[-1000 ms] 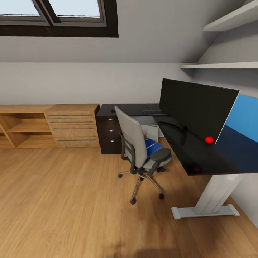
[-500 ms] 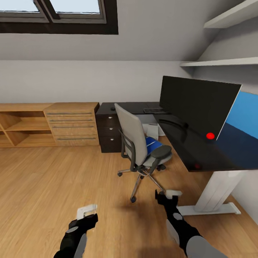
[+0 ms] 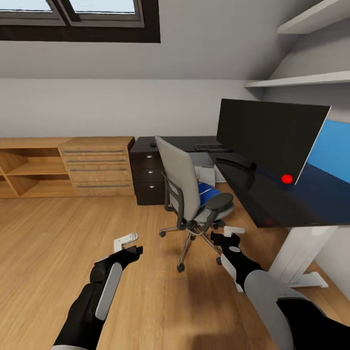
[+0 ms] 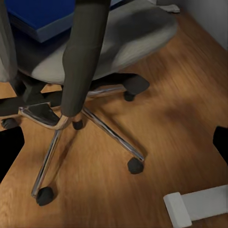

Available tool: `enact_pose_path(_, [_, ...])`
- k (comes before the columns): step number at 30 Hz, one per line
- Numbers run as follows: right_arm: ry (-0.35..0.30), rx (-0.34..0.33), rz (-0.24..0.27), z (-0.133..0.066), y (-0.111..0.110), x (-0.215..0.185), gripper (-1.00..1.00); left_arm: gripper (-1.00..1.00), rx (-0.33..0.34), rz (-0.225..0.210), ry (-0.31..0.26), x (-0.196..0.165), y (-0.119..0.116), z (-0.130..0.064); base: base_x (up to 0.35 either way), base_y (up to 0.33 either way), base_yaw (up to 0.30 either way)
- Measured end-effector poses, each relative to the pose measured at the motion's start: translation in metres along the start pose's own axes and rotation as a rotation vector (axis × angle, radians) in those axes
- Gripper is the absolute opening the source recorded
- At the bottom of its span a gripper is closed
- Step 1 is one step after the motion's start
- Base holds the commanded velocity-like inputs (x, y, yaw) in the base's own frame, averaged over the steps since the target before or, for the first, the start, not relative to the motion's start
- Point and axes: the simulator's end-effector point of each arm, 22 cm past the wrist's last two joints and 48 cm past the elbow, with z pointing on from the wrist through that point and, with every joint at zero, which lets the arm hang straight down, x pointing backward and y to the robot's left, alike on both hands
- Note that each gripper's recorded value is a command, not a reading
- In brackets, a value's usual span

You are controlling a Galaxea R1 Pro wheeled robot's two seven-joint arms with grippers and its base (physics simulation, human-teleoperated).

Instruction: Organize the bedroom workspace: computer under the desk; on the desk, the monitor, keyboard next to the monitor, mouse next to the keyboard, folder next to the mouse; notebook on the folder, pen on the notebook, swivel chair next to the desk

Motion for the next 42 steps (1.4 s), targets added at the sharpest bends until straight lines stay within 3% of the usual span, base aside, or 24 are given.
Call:
enact_pose_path(5, [0.008,-0.001,0.002,0.003,0.001,0.013,1.00,1.00,0.023,0.007,-0.094,-0.010,0.005,-0.027,0.000,0.000,0.000])
enact_pose_path(11, [-0.011,-0.008,0.010,0.006,0.002,0.021,1.00,1.00,0.046,0.076,-0.076,0.046,0.001,-0.042,0.000,0.000,0.000])
enact_pose_path(22, [-0.113,-0.016,0.026,0.012,0.003,0.014,1.00,1.00,0.043,0.096,-0.068,0.077,0.009,-0.032,0.000,0.000,0.000])
enact_pose_path(42, [-0.132,-0.017,0.027,0.023,0.004,0.049,1.00,1.00,0.047,0.098,-0.068,0.113,0.019,-0.010,0.000,0.000,0.000])
